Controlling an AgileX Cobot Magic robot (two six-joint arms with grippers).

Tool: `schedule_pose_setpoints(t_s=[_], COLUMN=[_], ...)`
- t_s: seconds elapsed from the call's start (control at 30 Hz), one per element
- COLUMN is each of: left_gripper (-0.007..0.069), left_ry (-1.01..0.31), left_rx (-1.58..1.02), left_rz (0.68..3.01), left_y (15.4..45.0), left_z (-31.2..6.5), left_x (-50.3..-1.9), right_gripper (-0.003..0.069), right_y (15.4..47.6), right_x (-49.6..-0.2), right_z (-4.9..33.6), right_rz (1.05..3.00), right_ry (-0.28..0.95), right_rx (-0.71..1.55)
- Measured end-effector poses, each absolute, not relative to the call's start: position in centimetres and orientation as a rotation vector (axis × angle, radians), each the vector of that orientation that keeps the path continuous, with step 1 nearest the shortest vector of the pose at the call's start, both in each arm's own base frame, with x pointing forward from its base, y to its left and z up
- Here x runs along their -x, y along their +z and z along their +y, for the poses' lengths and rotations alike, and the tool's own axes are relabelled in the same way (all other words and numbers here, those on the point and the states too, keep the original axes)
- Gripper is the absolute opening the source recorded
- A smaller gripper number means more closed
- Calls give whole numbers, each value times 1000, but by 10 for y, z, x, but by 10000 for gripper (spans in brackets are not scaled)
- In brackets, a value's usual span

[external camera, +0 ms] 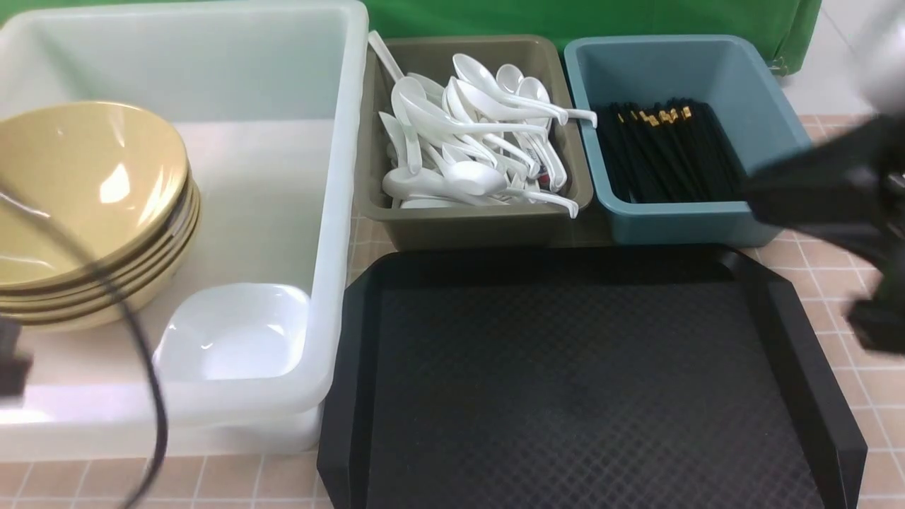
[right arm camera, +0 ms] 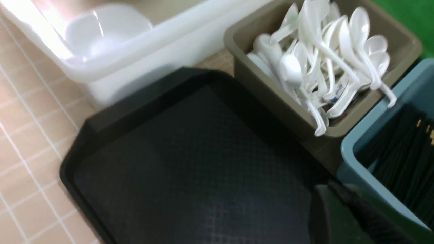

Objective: On brown table put chopsticks spoon bowls plates into blue grey white boxes.

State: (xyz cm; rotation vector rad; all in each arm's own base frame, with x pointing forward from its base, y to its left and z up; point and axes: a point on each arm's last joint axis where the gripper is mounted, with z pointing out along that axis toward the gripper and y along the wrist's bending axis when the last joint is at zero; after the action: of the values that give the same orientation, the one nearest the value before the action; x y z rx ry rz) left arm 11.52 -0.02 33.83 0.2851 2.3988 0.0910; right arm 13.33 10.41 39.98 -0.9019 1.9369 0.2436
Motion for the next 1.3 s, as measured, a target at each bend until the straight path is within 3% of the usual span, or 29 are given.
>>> schedule_pose_setpoints(t_s=[0.27, 0.5, 1.13, 1.3], left_gripper=[1, 1, 1, 1], left_ry=[28, -5, -6, -6], left_rx=[-52, 6, 8, 8], left_rz=[2017, 1806, 1760, 1760], left_y=[288, 279, 281, 281], left_z=[-1, -1, -1, -1], left_x=[-54, -29, -23, -23], right_gripper=[73, 76, 96, 99], right_y=[376, 370, 369, 357], right_x=[-84, -79, -79, -80], right_z=[66, 62, 62, 63], right_rz=[1638, 1553, 1558, 1543], right_ry=[355, 383, 383, 386], right_rx=[717, 673, 674, 670])
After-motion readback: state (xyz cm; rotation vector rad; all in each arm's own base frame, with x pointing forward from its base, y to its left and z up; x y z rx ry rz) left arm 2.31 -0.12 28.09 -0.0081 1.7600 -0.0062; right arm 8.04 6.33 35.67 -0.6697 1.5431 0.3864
